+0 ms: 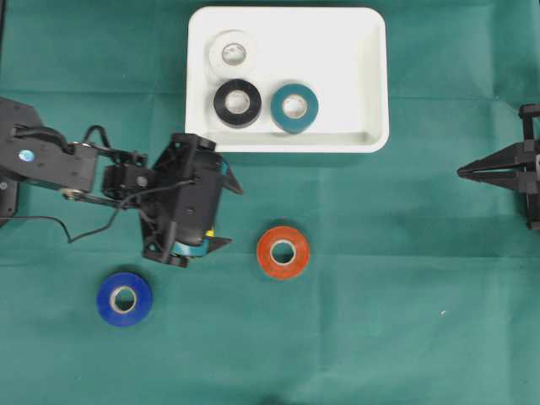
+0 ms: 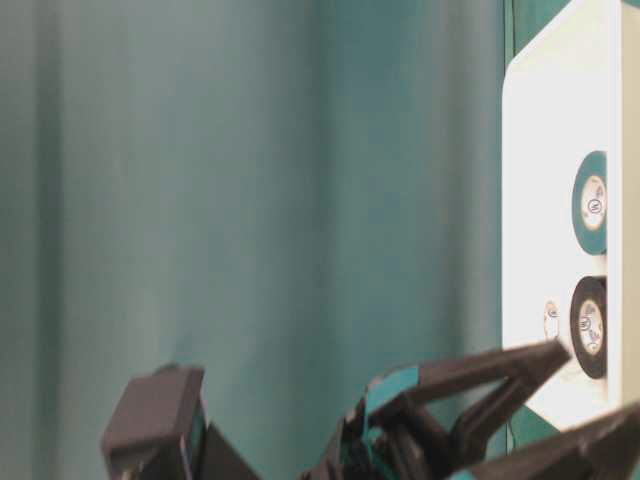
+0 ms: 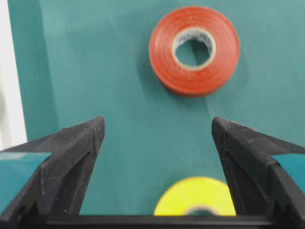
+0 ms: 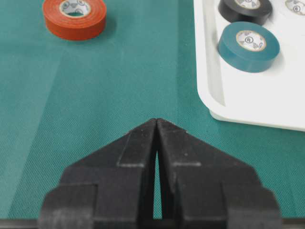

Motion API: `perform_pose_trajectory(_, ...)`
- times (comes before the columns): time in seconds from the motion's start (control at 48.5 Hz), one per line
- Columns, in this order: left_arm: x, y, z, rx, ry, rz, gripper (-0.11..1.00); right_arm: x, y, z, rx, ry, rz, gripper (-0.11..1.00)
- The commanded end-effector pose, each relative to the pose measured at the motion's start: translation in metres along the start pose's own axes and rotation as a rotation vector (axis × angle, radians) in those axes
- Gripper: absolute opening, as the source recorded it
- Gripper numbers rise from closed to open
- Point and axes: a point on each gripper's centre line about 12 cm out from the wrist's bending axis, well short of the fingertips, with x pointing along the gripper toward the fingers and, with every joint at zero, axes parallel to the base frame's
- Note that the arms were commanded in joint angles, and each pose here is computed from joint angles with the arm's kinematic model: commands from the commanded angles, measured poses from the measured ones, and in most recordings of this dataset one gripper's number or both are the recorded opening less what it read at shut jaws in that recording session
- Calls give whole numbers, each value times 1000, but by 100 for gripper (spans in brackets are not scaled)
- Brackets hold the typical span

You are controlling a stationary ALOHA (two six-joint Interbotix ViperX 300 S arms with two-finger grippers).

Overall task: Put the tape into the white case with the left arm.
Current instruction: 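Reach the left gripper to the red tape roll and close on it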

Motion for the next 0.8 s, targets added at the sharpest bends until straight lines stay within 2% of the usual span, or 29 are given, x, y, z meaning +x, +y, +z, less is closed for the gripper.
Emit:
perform_pose_trajectory(0.0, 2, 1, 18, -1, -40, 3, 91, 1, 0, 4, 0, -12, 0, -9)
perform_pose_trajectory(0.165, 17, 3, 26, -7, -34, 2, 91, 1, 0, 4, 0, -12, 0, -9)
perform_pose_trajectory(0.474, 50, 2, 33, -105, -11, -4, 91, 1, 0, 4, 0, -12, -1, -9)
perform_pose_trajectory(0.783, 70, -3, 36, -104, 25, -17, 91, 1, 0, 4, 0, -14, 1, -9)
